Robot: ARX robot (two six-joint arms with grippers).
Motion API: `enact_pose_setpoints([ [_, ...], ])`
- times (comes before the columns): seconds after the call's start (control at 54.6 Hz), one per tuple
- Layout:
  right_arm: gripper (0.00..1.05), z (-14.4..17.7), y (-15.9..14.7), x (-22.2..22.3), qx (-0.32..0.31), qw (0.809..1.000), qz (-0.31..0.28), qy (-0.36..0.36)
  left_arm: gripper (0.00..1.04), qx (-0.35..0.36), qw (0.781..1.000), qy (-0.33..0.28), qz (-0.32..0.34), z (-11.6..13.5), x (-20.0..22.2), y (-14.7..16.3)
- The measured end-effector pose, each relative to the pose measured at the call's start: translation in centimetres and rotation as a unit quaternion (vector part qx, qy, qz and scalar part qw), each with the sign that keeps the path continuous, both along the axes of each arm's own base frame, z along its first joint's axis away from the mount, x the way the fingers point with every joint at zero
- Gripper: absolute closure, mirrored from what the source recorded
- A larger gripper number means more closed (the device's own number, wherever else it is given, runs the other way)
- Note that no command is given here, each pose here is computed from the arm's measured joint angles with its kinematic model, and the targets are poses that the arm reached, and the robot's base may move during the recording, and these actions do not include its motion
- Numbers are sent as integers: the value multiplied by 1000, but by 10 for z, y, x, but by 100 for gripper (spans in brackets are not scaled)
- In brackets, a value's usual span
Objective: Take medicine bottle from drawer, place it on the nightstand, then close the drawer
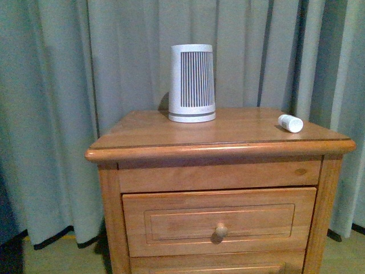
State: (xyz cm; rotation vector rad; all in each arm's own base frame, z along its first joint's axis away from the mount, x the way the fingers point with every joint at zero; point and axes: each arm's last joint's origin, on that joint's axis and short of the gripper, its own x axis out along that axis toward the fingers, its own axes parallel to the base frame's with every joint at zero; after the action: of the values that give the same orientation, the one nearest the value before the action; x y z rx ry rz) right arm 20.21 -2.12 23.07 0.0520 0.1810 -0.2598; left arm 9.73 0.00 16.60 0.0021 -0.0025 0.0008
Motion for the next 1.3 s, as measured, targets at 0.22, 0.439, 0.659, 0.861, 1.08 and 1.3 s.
enact_pose_setpoints([
  [0.22,7,5,4,-72,-27,998,-33,-39,7,0,1000,0,0,0,0,0],
  [0.439,7,-8,14,-104,-6,999,-25,-29,7,0,1000,0,0,0,0,0],
  [0.659,32,-22,22,-104,-12,988,127,-91,7,0,1000,0,0,0,0,0],
  [0.861,68,-37,21,-104,-20,988,130,-86,7,0,1000,0,0,0,0,0],
  [1.08,102,-48,21,-104,-23,987,130,-88,7,0,1000,0,0,0,0,0],
  [1.3,102,-54,21,-104,-23,987,130,-87,7,0,1000,0,0,0,0,0],
])
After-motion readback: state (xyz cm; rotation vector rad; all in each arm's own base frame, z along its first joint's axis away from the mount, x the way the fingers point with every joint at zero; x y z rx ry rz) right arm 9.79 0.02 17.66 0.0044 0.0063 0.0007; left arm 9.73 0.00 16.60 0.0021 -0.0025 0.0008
